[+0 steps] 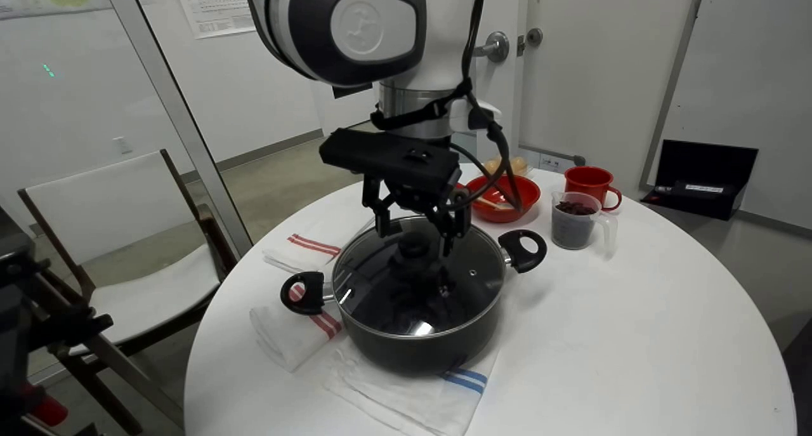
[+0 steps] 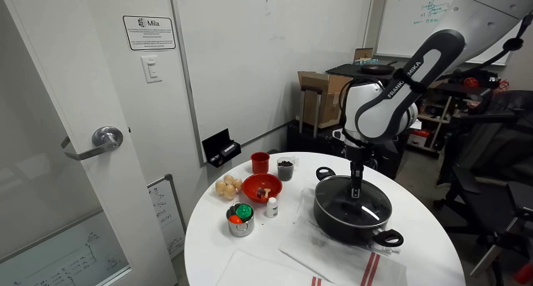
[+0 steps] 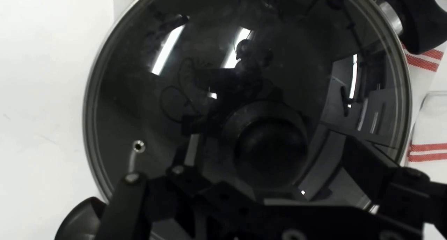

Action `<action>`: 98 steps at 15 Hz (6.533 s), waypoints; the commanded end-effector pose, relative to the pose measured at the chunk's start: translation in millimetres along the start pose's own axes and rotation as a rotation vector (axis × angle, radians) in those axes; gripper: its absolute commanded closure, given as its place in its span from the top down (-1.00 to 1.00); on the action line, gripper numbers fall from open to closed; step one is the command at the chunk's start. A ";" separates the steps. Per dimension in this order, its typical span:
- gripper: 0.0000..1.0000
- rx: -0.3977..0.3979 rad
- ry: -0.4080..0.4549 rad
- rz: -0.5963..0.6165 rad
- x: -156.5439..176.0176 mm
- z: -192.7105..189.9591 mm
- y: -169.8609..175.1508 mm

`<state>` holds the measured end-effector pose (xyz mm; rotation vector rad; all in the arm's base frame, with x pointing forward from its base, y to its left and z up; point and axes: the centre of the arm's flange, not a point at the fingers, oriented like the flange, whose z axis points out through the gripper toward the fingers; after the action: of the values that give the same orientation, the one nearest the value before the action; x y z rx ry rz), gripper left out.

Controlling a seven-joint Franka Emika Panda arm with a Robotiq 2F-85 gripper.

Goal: Remove the lid from the pot

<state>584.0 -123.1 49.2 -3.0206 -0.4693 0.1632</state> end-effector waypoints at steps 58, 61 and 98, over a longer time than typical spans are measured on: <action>-0.50 -0.220 0.062 -0.767 123.7 -100.4 -207.5; -0.50 -0.190 0.045 -0.834 138.8 -77.0 -238.1; 1.00 -0.078 -0.059 -0.975 160.5 82.3 -262.0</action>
<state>660.2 181.3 -40.8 -2.4756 -1.8547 0.1960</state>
